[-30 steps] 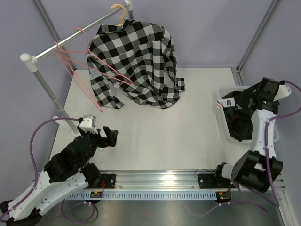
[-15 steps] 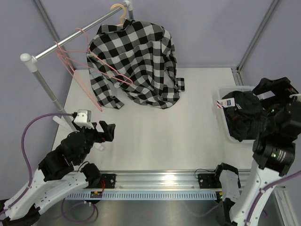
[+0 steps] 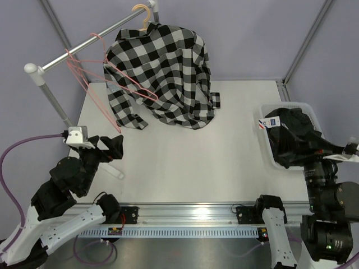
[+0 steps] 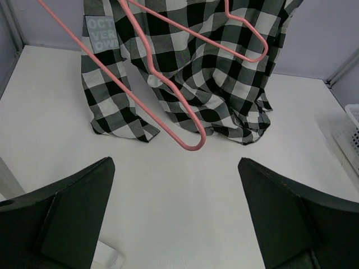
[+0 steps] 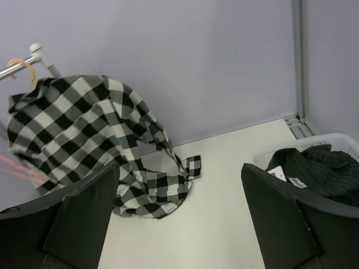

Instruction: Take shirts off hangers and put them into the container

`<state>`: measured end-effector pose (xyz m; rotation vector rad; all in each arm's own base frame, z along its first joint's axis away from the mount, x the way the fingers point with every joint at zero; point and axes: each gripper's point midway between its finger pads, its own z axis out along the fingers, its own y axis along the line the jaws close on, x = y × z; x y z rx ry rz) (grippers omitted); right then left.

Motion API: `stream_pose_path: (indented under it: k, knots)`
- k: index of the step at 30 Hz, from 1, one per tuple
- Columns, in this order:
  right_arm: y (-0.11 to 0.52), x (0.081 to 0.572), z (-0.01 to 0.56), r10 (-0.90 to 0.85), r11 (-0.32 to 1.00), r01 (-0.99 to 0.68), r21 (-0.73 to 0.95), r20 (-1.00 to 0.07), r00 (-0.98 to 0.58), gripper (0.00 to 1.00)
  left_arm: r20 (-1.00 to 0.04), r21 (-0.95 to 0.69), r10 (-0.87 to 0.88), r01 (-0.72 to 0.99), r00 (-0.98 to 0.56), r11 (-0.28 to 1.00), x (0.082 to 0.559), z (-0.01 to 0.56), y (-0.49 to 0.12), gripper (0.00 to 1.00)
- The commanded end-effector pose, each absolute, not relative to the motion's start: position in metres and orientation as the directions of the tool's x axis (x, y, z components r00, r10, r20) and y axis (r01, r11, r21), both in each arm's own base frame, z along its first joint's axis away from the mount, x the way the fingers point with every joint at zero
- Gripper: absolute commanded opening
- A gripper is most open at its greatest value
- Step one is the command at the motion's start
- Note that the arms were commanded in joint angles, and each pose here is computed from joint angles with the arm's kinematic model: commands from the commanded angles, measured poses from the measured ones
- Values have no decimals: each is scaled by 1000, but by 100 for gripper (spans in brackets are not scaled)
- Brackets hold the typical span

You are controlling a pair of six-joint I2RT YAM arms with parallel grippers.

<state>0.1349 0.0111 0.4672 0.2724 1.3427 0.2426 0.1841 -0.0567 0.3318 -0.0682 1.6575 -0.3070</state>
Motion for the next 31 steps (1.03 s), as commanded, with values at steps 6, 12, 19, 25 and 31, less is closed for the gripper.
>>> stream_pose_path:
  k: [6,12,19,25,31]
  knots:
    - [14,99,427,253,967,-88,239,-941,224,99,-964,-264,-264,8,-12,964,183,331,-22,99]
    - [3,83,399,244,970,-56,237,-938,248,99,-964,-267,-267,-14,0,964,182,318,-17,99]
    - [-2,78,386,242,970,-41,240,-933,265,99,-969,-247,-248,-29,-14,969,187,295,-21,99]
    - [-3,75,382,247,969,-44,244,-927,282,100,-980,-191,-193,-40,-49,981,193,279,-27,99]
    - [-5,71,380,240,970,-34,241,-925,293,100,-986,-147,-148,-23,-71,989,198,272,-35,99]
